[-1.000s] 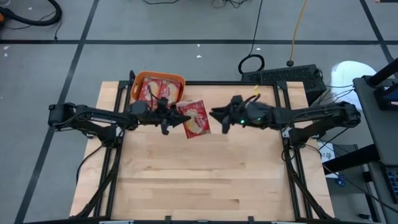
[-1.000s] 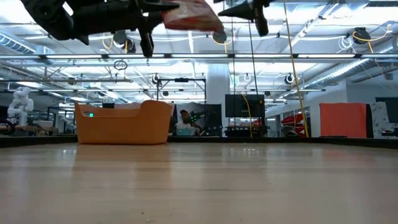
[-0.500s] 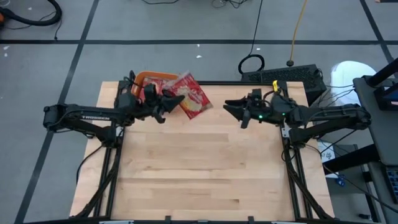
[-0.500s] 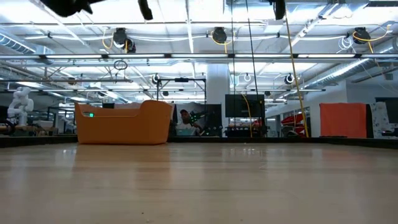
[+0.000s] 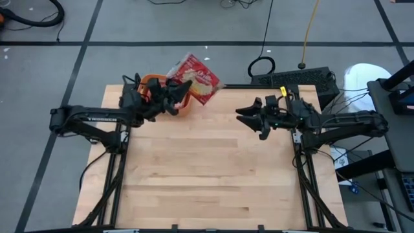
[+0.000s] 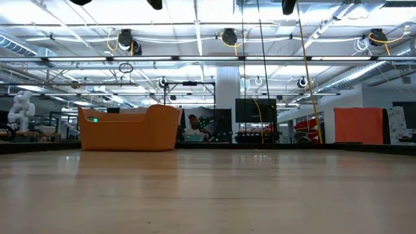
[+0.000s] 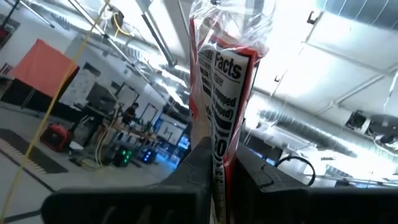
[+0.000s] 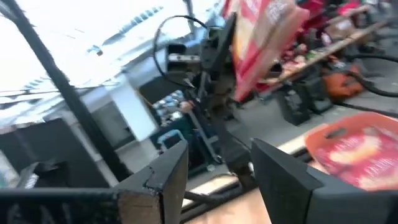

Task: Sort popcorn bags into baskets
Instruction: Stack the red popcorn bag on top of the red popcorn bag in the orange bin

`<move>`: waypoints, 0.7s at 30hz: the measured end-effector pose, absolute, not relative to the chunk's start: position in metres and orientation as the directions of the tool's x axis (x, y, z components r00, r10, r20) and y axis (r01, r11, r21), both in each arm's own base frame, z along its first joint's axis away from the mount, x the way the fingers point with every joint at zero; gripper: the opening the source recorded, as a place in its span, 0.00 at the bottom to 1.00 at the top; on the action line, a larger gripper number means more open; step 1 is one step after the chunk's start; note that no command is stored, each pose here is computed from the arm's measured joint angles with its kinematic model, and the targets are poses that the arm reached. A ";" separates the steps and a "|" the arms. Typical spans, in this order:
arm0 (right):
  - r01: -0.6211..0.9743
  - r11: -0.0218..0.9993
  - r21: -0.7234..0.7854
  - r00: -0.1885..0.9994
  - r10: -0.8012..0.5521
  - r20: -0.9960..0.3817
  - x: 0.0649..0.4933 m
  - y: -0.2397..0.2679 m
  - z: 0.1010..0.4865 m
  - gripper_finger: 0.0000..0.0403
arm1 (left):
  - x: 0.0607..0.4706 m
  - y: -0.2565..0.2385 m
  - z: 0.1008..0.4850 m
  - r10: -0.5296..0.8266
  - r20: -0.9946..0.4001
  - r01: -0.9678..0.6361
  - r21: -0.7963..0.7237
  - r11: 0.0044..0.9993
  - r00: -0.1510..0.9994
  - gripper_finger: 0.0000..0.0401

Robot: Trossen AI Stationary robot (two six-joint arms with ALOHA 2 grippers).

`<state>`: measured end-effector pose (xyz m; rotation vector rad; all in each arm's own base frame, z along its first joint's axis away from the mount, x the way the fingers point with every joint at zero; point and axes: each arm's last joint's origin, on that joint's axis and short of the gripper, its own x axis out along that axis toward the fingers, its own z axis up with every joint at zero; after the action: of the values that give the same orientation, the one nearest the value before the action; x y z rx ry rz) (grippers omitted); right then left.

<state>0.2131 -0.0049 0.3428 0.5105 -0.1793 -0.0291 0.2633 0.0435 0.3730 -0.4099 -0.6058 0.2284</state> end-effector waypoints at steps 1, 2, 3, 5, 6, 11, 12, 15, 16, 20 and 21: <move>-0.034 0.876 0.482 0.981 -0.062 0.183 0.213 -0.006 0.343 0.43 | 0.266 0.043 0.375 0.326 0.505 -0.089 -0.438 0.895 0.799 0.08; -0.051 0.881 0.471 0.978 -0.052 0.203 0.212 -0.007 0.342 0.44 | 0.269 0.042 0.375 0.324 0.501 -0.089 -0.437 0.895 0.802 0.08; -0.067 0.886 0.459 0.975 -0.041 0.220 0.211 -0.007 0.343 0.45 | 0.274 0.040 0.377 0.322 0.501 -0.089 -0.434 0.897 0.803 0.08; -0.102 0.890 0.443 0.967 -0.015 0.253 0.208 -0.008 0.345 0.47 | 0.281 0.038 0.380 0.321 0.502 -0.092 -0.428 0.899 0.803 0.08; -0.115 0.890 0.441 0.963 -0.008 0.268 0.206 -0.008 0.347 0.49 | 0.285 0.037 0.383 0.321 0.504 -0.094 -0.424 0.901 0.802 0.08; -0.146 0.892 0.427 0.947 0.001 0.322 0.198 -0.010 0.355 0.56 | 0.311 0.035 0.397 0.307 0.529 -0.083 -0.405 0.911 0.791 0.08; -0.150 0.895 0.421 0.942 -0.001 0.337 0.197 -0.010 0.356 0.58 | 0.317 0.035 0.399 0.306 0.531 -0.082 -0.403 0.911 0.790 0.08; -0.154 0.895 0.419 0.928 -0.015 0.373 0.196 -0.013 0.360 0.61 | 0.334 0.036 0.405 0.305 0.541 -0.083 -0.395 0.915 0.784 0.09; -0.149 0.893 0.425 0.926 -0.025 0.377 0.195 -0.015 0.360 0.63 | 0.338 0.036 0.408 0.303 0.549 -0.081 -0.392 0.917 0.779 0.09; -0.079 0.889 0.452 0.919 -0.112 0.379 0.195 -0.021 0.360 0.66 | 0.355 0.038 0.414 0.299 0.565 -0.085 -0.374 0.924 0.769 0.09; -0.063 0.888 0.455 0.910 -0.135 0.391 0.194 -0.023 0.362 0.67 | 0.358 0.038 0.414 0.293 0.565 -0.081 -0.370 0.926 0.771 0.09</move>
<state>0.1942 -0.0233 0.3615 0.4790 -0.4289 -0.0383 0.3583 0.0382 0.4140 -0.3368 -0.6624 0.2073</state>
